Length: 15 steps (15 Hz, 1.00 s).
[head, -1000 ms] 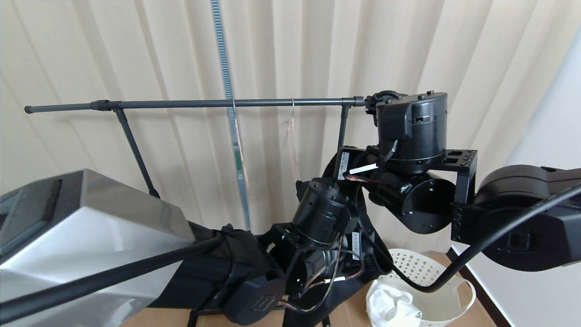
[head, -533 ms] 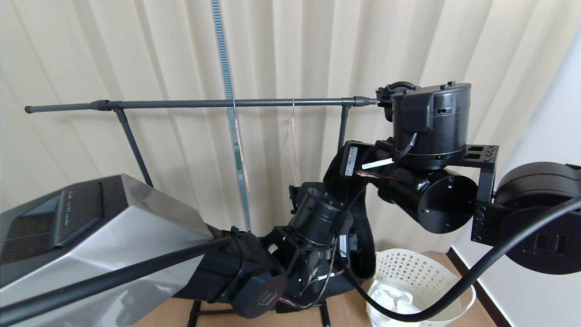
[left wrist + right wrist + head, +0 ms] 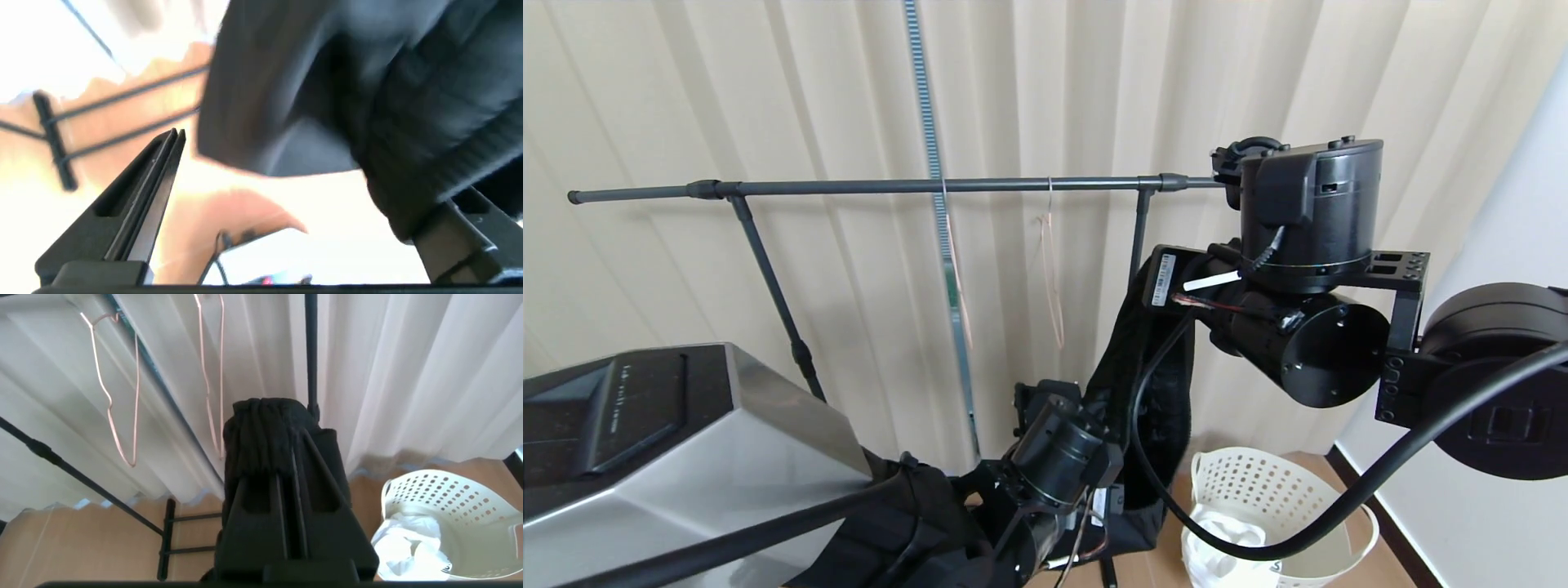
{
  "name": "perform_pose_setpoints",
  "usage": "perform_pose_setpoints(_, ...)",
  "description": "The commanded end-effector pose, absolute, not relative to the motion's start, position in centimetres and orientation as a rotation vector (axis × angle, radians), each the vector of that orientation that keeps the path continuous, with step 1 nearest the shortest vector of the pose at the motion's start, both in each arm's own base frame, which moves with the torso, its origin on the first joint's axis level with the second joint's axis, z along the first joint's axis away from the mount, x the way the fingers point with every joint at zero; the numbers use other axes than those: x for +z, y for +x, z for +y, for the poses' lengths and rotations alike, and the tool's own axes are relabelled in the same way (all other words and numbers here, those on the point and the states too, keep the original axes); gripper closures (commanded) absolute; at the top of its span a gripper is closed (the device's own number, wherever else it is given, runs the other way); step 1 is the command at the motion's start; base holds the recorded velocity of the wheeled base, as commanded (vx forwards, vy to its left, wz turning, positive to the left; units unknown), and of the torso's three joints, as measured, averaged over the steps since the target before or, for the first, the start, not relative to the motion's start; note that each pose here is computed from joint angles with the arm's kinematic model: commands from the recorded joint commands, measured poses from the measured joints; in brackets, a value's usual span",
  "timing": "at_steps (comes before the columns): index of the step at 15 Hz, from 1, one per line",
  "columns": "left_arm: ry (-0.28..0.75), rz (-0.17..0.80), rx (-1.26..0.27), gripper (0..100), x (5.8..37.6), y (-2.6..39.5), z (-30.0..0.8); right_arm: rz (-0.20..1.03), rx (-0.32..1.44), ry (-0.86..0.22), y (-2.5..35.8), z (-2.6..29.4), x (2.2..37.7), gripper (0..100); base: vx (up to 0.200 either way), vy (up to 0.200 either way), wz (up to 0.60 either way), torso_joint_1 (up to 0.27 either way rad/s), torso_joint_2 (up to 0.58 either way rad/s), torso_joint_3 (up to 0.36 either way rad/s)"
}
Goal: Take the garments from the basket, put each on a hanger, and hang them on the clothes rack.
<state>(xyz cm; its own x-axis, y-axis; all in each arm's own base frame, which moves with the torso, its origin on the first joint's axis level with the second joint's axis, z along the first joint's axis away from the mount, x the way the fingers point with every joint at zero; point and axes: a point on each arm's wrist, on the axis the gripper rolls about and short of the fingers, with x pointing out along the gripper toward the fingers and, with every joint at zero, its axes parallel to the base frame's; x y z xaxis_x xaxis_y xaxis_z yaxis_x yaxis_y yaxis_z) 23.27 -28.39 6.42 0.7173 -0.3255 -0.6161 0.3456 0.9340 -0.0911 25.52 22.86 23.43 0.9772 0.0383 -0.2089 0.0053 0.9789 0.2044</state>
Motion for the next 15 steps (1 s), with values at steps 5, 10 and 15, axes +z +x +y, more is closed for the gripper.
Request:
perform_pose_setpoints(5,0.088,0.727,-0.399,0,5.0,21.0,-28.2,0.208,0.011,0.212,25.7,22.7,23.5,100,0.000,0.000,0.00,0.000,0.00,0.000)
perform_pose_setpoints(10,0.082,0.702,-0.403,100,5.1,20.2,-27.8,0.202,-0.023,0.216,26.7,22.0,23.5,100,0.000,0.000,0.00,0.000,0.00,0.000)
perform_pose_setpoints(15,0.028,0.638,-0.411,100,8.4,19.6,-26.3,0.196,-0.064,0.216,27.5,20.8,23.7,100,0.000,0.000,0.00,0.000,0.00,0.000)
